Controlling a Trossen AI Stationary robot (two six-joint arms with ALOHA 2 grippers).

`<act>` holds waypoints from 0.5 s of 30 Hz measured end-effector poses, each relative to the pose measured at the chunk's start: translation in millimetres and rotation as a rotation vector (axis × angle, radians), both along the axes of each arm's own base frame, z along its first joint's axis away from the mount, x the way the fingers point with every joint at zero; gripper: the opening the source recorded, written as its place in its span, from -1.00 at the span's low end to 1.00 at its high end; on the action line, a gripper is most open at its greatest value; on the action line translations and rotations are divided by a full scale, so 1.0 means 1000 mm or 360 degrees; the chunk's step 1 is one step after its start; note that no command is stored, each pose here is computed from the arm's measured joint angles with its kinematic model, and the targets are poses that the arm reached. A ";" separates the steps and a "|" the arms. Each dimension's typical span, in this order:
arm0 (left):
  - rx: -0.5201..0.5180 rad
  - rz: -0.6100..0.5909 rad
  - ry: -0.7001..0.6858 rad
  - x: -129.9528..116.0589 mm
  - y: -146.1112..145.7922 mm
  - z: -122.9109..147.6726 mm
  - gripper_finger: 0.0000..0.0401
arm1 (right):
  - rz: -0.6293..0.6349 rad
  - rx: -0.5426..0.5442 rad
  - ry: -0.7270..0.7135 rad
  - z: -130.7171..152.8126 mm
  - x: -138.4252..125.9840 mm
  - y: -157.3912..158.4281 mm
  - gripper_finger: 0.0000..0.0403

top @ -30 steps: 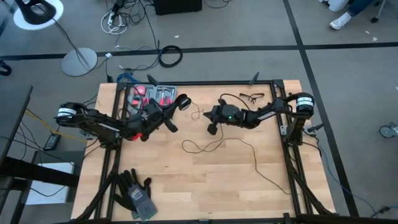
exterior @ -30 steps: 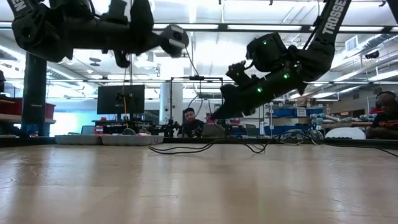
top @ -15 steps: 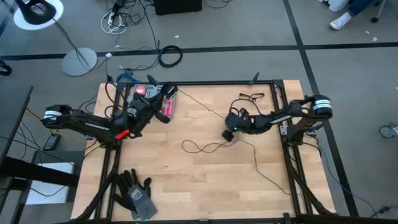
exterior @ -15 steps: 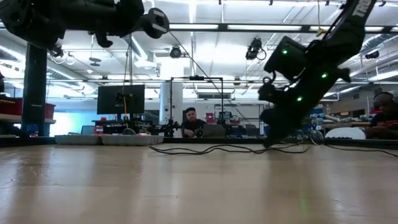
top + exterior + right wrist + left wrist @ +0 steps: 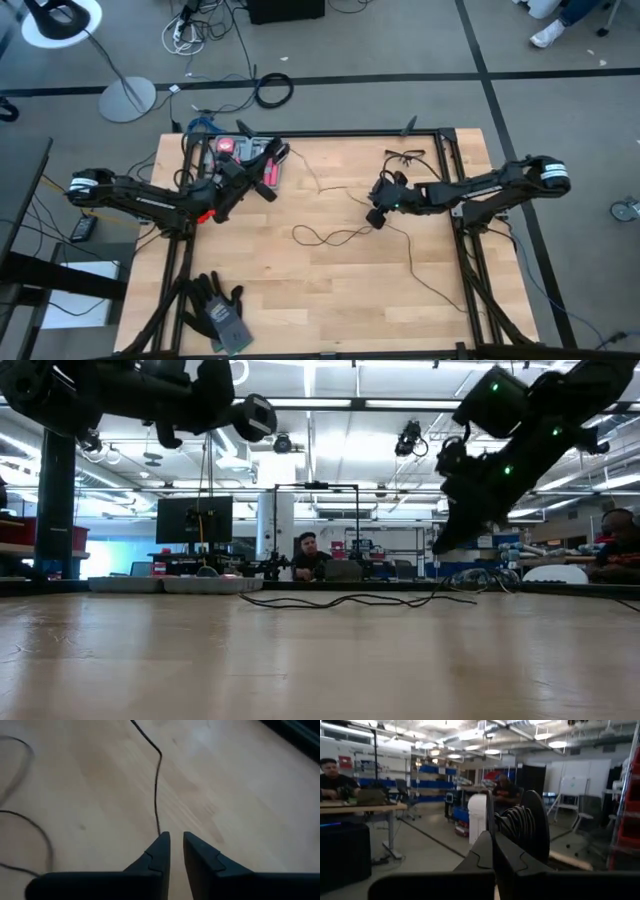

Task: Coil cords
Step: Coil the black wire on the black spool

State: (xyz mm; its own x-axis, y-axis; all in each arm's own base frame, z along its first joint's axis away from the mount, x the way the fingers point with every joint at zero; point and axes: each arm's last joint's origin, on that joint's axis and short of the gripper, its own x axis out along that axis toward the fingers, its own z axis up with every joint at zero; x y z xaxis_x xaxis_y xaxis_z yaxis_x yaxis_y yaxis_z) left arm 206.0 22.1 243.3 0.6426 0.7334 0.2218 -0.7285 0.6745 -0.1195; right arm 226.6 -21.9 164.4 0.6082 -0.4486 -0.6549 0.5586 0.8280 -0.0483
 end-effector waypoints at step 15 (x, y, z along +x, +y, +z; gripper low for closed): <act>-0.0089 -0.0119 0.0078 0.004 -0.003 -0.010 -1.00 | 0.0277 -0.0506 -0.0732 0.014 0.055 0.000 -0.65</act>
State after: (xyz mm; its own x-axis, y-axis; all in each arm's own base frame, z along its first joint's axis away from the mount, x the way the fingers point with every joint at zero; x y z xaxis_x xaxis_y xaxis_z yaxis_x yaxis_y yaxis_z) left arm 210.1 19.6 233.3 0.7053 0.6931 0.1488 -0.6821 0.7207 -0.1242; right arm 281.4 -22.0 178.1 0.8804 -0.4480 -0.1556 0.4382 0.8939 -0.0941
